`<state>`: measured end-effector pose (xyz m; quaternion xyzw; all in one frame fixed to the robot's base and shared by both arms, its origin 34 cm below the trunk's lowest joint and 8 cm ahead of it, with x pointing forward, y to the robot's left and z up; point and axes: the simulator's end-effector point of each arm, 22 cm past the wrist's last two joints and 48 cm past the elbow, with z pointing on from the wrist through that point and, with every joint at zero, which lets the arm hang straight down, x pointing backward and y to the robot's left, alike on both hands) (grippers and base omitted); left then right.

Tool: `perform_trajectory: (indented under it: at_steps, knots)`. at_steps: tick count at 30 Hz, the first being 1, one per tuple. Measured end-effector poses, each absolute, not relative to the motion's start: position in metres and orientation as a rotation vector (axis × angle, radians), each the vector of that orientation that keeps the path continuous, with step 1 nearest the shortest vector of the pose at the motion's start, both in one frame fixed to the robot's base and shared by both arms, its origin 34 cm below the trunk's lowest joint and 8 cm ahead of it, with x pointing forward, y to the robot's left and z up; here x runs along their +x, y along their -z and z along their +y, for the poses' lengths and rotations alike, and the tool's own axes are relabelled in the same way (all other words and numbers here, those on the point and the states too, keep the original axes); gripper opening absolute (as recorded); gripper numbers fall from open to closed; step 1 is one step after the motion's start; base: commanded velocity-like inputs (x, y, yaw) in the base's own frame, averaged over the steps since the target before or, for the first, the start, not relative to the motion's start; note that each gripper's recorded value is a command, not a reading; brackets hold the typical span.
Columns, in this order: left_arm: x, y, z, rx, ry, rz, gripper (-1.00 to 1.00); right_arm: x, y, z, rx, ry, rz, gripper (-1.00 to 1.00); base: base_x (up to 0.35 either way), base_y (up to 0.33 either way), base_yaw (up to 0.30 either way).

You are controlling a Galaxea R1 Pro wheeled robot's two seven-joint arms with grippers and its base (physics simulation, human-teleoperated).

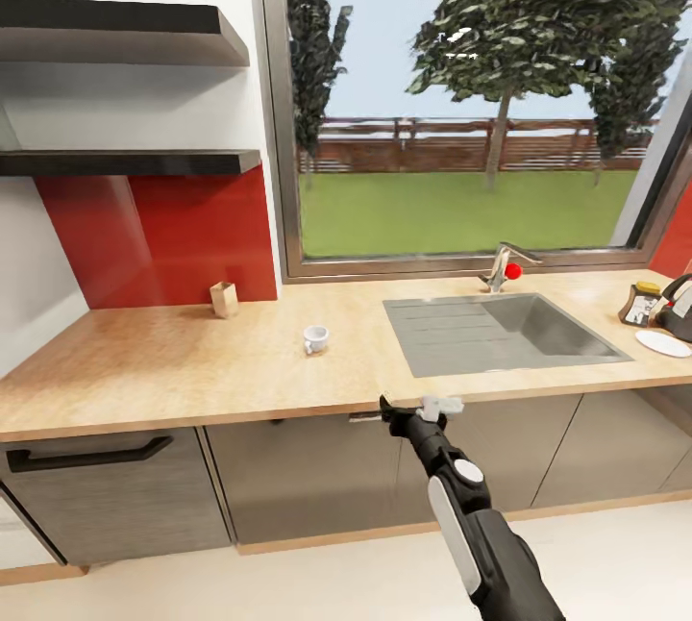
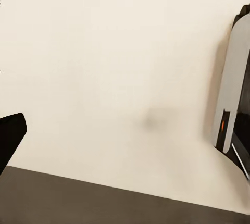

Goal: Set up a coffee station on the kitchen countertop: keep the coffee maker on the countertop, move the bottle of coffee from the kitchen shelf to the counter next to the coffee maker, place a paper coffee filter on top of the coffee maker, put the saucer next to the coffee maker with the coffee cup on the saucer, and place the electric kettle next to the coffee maker.

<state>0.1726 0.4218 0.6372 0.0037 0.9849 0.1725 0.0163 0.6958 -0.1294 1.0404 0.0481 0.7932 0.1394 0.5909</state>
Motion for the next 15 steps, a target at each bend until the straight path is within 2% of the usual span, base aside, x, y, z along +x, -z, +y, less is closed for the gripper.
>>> perform_trajectory:
  at_steps: [6, 15]
  knots:
    - [0.191, -0.637, 0.413, -0.005, -0.505, 3.021, 1.0, 0.711, -1.053, -0.117, 0.051, -0.337, 1.957, 1.0, 0.0, 0.0, 0.0]
    - [0.269, -0.65, 0.397, -0.016, -0.402, 2.724, 1.0, 0.751, -1.116, -0.116, -0.005, -0.292, 1.982, 1.0, 0.0, 0.0, 0.0]
